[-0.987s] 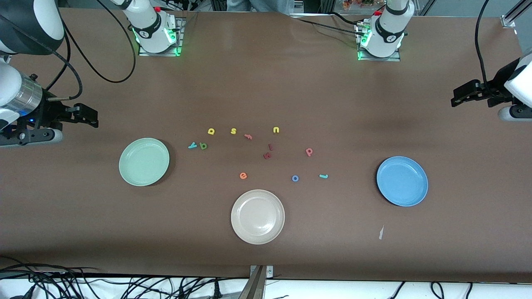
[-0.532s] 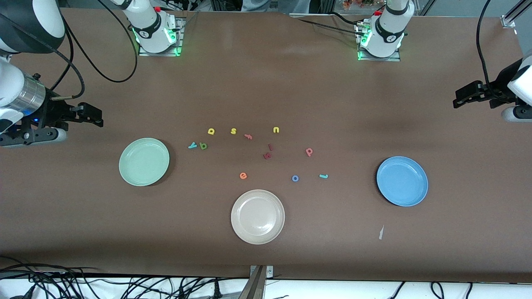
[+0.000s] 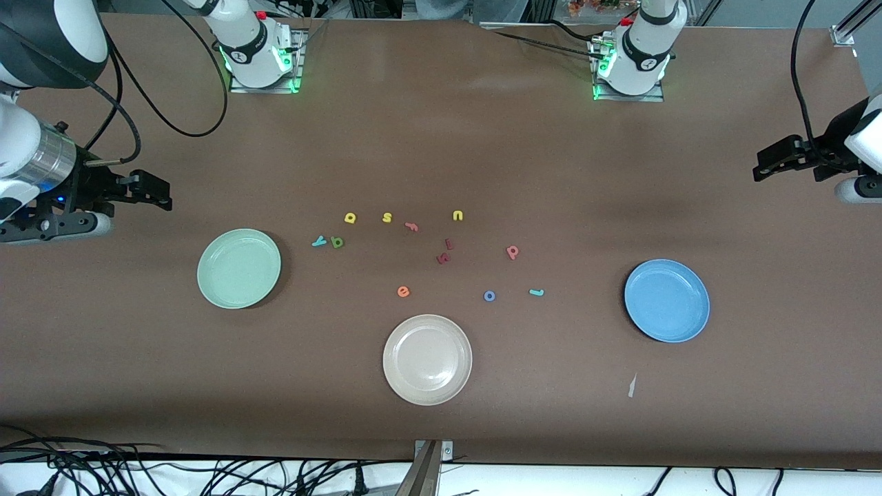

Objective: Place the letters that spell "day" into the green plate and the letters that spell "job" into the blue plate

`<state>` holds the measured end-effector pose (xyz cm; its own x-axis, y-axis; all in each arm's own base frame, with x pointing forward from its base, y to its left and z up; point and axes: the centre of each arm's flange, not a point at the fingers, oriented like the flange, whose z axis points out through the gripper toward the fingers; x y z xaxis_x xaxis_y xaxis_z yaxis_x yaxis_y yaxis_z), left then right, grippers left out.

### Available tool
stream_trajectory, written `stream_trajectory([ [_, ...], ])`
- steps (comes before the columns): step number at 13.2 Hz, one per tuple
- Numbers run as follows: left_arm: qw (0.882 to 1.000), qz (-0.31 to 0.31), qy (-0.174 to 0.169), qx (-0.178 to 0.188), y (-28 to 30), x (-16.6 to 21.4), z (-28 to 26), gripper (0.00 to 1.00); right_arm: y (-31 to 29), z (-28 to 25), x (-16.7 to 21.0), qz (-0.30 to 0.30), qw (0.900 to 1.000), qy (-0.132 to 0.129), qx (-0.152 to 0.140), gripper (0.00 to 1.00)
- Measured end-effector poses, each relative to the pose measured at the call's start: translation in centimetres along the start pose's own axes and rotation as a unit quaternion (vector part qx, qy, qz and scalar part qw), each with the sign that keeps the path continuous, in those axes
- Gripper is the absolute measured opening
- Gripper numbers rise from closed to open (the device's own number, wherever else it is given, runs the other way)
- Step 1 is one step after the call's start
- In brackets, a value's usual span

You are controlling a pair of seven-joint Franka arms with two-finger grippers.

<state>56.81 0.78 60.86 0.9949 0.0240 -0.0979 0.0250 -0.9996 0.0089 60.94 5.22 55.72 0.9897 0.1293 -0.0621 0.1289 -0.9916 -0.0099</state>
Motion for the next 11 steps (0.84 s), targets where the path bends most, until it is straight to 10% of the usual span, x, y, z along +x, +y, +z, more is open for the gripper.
stream_trajectory([
  [11,1.000,-0.001,0.002,0.000,-0.09,0.16,0.08,1.00,0.01,0.14,-0.02,0.000,1.000,-0.002,0.000,1.00],
])
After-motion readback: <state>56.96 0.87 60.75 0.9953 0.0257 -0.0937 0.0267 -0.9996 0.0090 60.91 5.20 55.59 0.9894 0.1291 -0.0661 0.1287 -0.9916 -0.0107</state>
